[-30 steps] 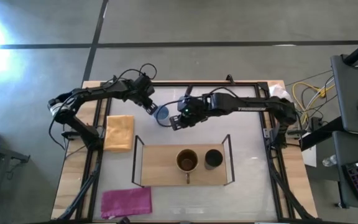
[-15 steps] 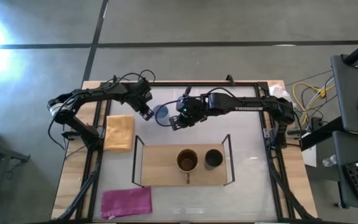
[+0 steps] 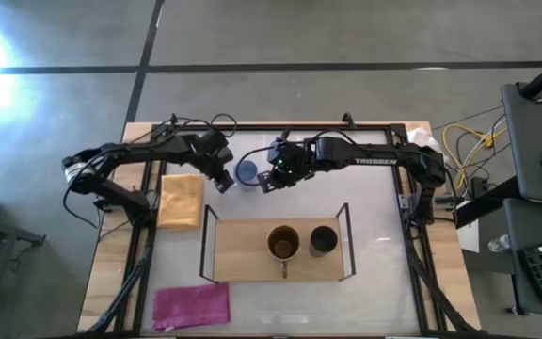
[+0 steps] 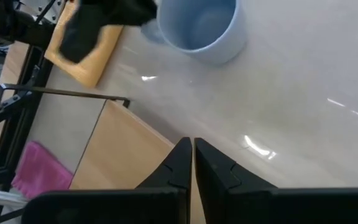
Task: Stack small to large cups/mugs on shelf
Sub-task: Put the blue mug on the shelf
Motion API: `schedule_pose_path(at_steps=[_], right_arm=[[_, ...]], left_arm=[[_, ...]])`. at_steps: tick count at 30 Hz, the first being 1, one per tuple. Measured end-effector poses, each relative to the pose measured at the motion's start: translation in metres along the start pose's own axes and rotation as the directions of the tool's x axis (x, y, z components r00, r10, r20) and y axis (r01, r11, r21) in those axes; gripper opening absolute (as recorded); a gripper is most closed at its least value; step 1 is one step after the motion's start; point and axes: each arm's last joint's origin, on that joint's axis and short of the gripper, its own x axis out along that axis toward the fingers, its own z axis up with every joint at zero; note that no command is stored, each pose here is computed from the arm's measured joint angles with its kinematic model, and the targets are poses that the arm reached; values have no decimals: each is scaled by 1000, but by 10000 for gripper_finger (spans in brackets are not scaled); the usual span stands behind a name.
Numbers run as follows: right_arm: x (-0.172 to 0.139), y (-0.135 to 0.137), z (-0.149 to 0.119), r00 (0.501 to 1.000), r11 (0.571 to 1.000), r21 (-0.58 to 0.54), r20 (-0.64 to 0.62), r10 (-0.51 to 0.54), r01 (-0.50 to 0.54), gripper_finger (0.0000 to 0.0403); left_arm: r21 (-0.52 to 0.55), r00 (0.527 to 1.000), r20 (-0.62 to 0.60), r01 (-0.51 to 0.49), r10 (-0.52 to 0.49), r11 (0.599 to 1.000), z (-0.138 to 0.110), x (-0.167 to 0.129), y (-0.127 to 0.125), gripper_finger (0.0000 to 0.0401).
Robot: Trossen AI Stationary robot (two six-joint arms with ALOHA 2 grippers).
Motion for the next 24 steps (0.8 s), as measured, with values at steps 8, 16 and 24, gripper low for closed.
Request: schedule_pose_path(at_steps=[8,16,24], right_arm=[[5,-6,0,1000,1000,4,-11,-23,23,11],[10,-11,3,1000,999,42,-2,-24,24,11],[26,-29,15,999,993,116,7,34,-34,11]], left_arm=[[51,988,74,135,-138,990,2,-16,-11,36],[31,996,43,80,-81,996,-5,-8,-6,36],[31,996,46,80,-82,996,-4,-8,-6,36]])
